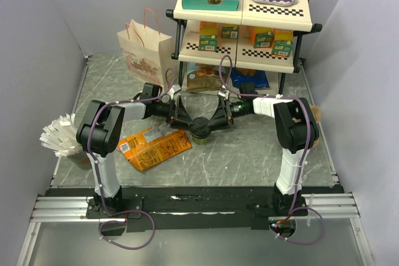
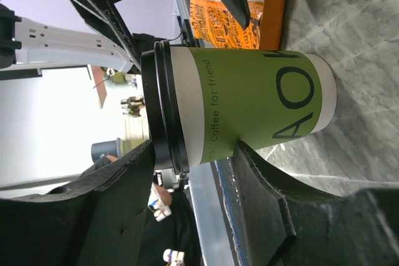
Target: Pack the takeout coffee
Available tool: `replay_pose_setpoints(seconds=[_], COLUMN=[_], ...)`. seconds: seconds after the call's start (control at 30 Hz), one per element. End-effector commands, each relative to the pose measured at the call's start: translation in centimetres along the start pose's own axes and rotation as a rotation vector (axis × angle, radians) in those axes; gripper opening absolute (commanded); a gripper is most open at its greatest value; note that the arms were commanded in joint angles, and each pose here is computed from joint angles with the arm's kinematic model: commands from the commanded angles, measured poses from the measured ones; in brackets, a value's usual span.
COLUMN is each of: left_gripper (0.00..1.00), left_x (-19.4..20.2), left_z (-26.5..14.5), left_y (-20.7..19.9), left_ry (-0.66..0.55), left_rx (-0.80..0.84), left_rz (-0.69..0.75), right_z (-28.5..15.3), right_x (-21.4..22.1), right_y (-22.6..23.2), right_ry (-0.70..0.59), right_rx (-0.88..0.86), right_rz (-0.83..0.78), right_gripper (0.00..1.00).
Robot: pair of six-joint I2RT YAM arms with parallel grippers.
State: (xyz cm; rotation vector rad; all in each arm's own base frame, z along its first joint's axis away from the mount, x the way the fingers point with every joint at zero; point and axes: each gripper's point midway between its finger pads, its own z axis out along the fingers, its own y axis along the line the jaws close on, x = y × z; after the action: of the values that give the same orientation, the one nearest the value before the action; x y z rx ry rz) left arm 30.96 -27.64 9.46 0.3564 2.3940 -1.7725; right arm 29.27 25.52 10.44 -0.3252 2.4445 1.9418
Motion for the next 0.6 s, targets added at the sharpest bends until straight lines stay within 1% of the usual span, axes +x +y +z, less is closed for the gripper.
replay_pose_setpoints(seconds=[0.0,0.23,0.37,0.4,0.57], left_gripper=[0.84,0.83,0.82,0.81,0.79], left_x=[0.5,0.9,0.7,0.8,0.9], left_z=[0.6,0.9,1.3,1.4,2.0], left_y=[2.3,3.5,4.1,4.5,6.5], left_ry=[0.009,0.001,-0.023,-0.022,-0.034], left_rx=[-0.036,-0.044,-0.038,-0.038,-0.093], left_rz=[0.017,-0.047,-0.072,-0.102,-0.164], right_z=[0.6,1.0,1.2,1.3,1.5], right_x=[0.1,0.2,-0.2,0.1,0.7], right_y=[-1.8,-3.9,-4.4,-4.7,-5.8], right_ry=[-0.004,-0.01,-0.024,-0.016,-0.004], right_rx=[0.039,0.085,0.1,0.118,0.19], right_rz=[-0.001,0.118,0.146,0.17,0.202], right_gripper=[0.58,0.5,0.49,0.48,0.46])
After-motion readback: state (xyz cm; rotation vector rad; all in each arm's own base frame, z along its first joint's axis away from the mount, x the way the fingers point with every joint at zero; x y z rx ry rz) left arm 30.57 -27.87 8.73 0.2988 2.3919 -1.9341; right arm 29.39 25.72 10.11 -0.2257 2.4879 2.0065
